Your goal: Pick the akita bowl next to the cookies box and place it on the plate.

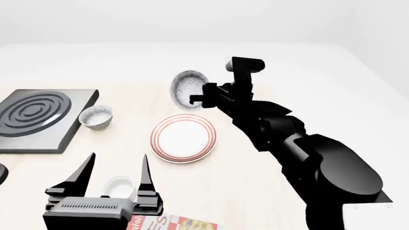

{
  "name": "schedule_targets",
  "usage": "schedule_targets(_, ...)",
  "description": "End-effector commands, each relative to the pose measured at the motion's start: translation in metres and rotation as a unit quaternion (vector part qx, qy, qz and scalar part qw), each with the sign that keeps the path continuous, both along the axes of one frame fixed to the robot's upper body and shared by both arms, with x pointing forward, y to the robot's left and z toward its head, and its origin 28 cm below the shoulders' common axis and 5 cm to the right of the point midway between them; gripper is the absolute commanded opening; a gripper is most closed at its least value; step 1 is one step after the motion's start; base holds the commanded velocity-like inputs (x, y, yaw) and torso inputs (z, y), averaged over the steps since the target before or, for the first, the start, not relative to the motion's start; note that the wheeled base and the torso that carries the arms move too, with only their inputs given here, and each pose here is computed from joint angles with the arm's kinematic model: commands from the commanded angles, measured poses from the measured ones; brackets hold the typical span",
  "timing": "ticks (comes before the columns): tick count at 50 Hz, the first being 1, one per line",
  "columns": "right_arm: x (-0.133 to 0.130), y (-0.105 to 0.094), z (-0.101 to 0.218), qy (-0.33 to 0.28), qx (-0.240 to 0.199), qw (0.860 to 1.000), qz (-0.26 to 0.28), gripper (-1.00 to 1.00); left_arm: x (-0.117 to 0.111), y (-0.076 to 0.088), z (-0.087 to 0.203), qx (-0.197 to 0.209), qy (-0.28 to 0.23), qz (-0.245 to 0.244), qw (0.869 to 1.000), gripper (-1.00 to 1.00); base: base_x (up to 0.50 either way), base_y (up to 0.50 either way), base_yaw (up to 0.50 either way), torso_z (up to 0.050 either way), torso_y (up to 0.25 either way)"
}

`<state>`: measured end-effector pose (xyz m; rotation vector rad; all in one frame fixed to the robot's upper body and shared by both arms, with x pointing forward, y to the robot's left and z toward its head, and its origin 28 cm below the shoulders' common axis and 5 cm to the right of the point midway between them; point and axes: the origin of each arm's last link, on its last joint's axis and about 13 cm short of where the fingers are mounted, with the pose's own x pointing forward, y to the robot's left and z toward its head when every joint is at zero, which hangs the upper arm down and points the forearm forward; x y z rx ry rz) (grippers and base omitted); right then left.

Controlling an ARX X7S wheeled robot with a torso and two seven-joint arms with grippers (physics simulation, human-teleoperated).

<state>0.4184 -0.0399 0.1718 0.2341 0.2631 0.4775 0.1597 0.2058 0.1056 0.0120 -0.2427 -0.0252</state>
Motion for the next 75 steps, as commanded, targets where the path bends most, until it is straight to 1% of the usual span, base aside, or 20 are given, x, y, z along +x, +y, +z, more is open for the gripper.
schedule_targets(1,-0.0035,0.0031,-0.0107,0.009,0.007,1.000,0.009,-1.00,0.0005,-0.0002,-0.0005,0.000,0.001,0.000,1.000,1.00,0.00,0.00,0.00,0.000,0.000)
schedule_targets(8,-0.0050,0.0051,-0.0138,0.013,0.008,1.000,0.014,-1.00,0.0002,0.0001,-0.0003,0.000,0.000,0.000,1.000,1.00,0.00,0.00,0.00,0.000,0.000)
schedule_targets(10,-0.0048,0.0054,-0.0123,0.012,0.010,1.000,0.015,-1.00,0.0002,0.0000,0.0005,0.007,-0.001,0.003,1.000,1.00,0.00,0.00,0.00,0.000,0.005)
schedule_targets(11,-0.0047,0.0055,-0.0120,0.012,0.012,1.000,0.015,-1.00,0.0002,0.0002,0.0008,0.000,-0.001,0.002,1.000,1.00,0.00,0.00,0.00,0.000,0.000)
schedule_targets(13,-0.0046,0.0054,-0.0118,0.012,0.012,1.000,0.016,-1.00,0.0004,0.0002,-0.0002,0.008,0.001,0.004,1.000,1.00,0.00,0.00,0.00,0.000,-0.250)
schedule_targets(15,-0.0043,0.0055,-0.0104,0.011,0.017,1.000,0.019,-1.00,0.0001,0.0005,-0.0005,0.004,0.001,0.003,1.000,1.00,0.00,0.00,0.00,0.000,-0.250)
schedule_targets(25,-0.0046,0.0062,-0.0110,0.009,0.009,1.000,0.022,-1.00,-0.0004,0.0001,0.0002,0.007,-0.001,0.002,1.000,1.00,0.00,0.00,0.00,0.000,-0.250)
schedule_targets(26,-0.0044,0.0071,-0.0093,0.009,0.014,1.000,0.022,-1.00,0.0001,0.0004,0.0003,0.001,-0.006,0.003,1.000,1.00,0.00,0.00,0.00,0.000,-0.250)
schedule_targets(27,-0.0046,0.0073,-0.0098,0.009,0.012,1.000,0.023,-1.00,-0.0004,0.0007,0.0007,-0.010,-0.009,-0.004,1.000,1.00,0.00,0.00,0.00,0.000,0.000)
schedule_targets(28,-0.0047,0.0074,-0.0100,0.008,0.011,1.000,0.023,-1.00,-0.0008,0.0004,0.0010,0.007,-0.008,0.000,1.000,1.00,0.00,0.00,0.00,0.000,0.000)
schedule_targets(29,-0.0047,0.0076,-0.0096,0.009,0.011,1.000,0.024,-1.00,-0.0011,0.0001,0.0011,0.001,-0.008,-0.002,1.000,1.00,0.00,0.00,0.00,0.000,0.000)
schedule_targets(40,-0.0051,0.0083,-0.0102,0.009,0.010,1.000,0.028,-1.00,-0.0010,0.0008,0.0013,-0.006,-0.009,0.001,1.000,1.00,0.00,0.00,0.00,0.000,0.000)
schedule_targets(43,-0.0055,0.0090,-0.0110,0.009,0.010,0.999,0.030,-1.00,-0.0008,0.0005,0.0008,0.001,-0.007,0.002,1.000,1.00,0.00,0.00,0.00,0.000,0.000)
schedule_targets(51,-0.0061,0.0088,-0.0134,0.010,0.010,0.999,0.031,-1.00,-0.0008,0.0002,0.0009,0.003,-0.009,0.000,1.000,1.00,0.00,0.00,0.00,0.000,-0.250)
schedule_targets(52,-0.0061,0.0082,-0.0143,0.010,0.009,0.999,0.031,-1.00,-0.0005,0.0004,0.0007,-0.013,-0.010,-0.002,1.000,1.00,0.00,0.00,0.00,0.000,0.062)
schedule_targets(54,-0.0061,0.0083,-0.0138,0.011,0.009,0.999,0.030,-1.00,-0.0005,0.0004,0.0009,0.000,-0.011,-0.002,1.000,1.00,0.00,0.00,0.00,0.000,0.000)
schedule_targets(59,-0.0060,0.0084,-0.0137,0.010,0.014,0.999,0.034,-1.00,-0.0007,0.0005,0.0008,-0.002,-0.009,-0.002,1.000,1.00,0.00,0.00,0.00,0.000,0.000)
schedule_targets(60,-0.0054,0.0092,-0.0112,0.009,0.032,0.999,0.030,1.00,-0.0003,0.0006,-0.0002,-0.001,-0.009,-0.003,1.000,1.00,0.00,0.00,0.00,0.000,0.000)
schedule_targets(65,-0.0063,0.0098,-0.0135,0.008,0.017,0.999,0.034,1.00,-0.0010,0.0007,0.0011,-0.001,-0.008,-0.003,1.000,1.00,0.00,0.00,0.00,0.000,0.000)
schedule_targets(75,-0.0063,0.0078,-0.0151,0.013,0.013,0.999,0.032,1.00,-0.0007,0.0007,0.0004,-0.002,-0.008,-0.002,1.000,1.00,0.00,0.00,0.00,0.000,0.000)
